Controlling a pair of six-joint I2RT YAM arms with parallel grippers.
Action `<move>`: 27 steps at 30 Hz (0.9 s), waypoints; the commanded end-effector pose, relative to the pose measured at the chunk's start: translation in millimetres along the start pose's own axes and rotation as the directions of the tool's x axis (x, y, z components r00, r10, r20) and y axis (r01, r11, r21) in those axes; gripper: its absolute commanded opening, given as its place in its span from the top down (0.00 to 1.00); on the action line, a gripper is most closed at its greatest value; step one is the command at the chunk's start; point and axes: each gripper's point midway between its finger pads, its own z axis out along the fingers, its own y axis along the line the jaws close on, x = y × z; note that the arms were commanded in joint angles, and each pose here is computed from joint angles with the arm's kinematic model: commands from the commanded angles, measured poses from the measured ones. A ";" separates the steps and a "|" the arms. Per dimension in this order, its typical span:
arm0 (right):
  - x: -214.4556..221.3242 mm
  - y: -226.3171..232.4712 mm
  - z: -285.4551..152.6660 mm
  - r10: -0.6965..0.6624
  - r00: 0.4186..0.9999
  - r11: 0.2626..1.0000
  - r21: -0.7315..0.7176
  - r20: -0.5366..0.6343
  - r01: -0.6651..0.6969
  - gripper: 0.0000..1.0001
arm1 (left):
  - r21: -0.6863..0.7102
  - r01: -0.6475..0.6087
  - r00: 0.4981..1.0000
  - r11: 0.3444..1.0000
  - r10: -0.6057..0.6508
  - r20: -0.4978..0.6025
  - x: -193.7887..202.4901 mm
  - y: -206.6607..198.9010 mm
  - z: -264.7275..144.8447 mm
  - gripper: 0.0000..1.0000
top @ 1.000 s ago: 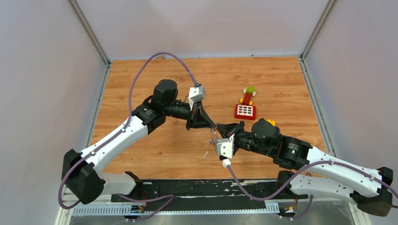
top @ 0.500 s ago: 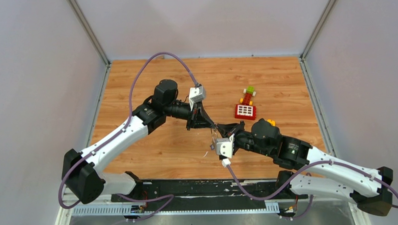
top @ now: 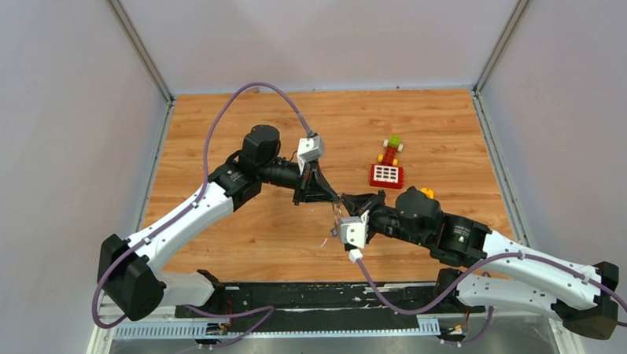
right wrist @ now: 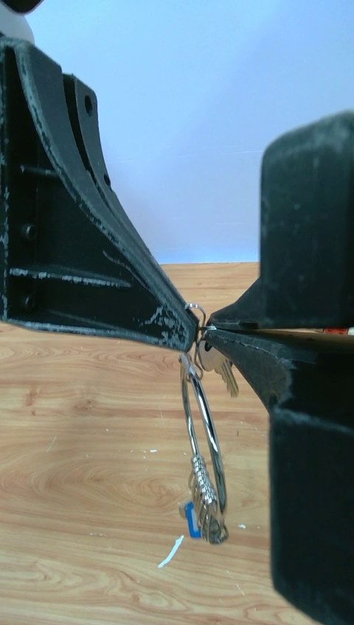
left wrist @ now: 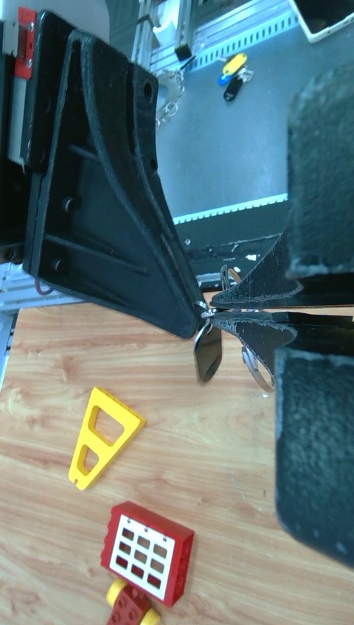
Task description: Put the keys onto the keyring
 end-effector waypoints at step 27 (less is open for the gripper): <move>-9.5 -53.2 -15.1 -0.070 0.997 0.983 0.167 -0.031 0.074 1.00 | 0.064 -0.041 0.997 0.997 0.045 -0.063 12.7 -18.2 1.0 1.00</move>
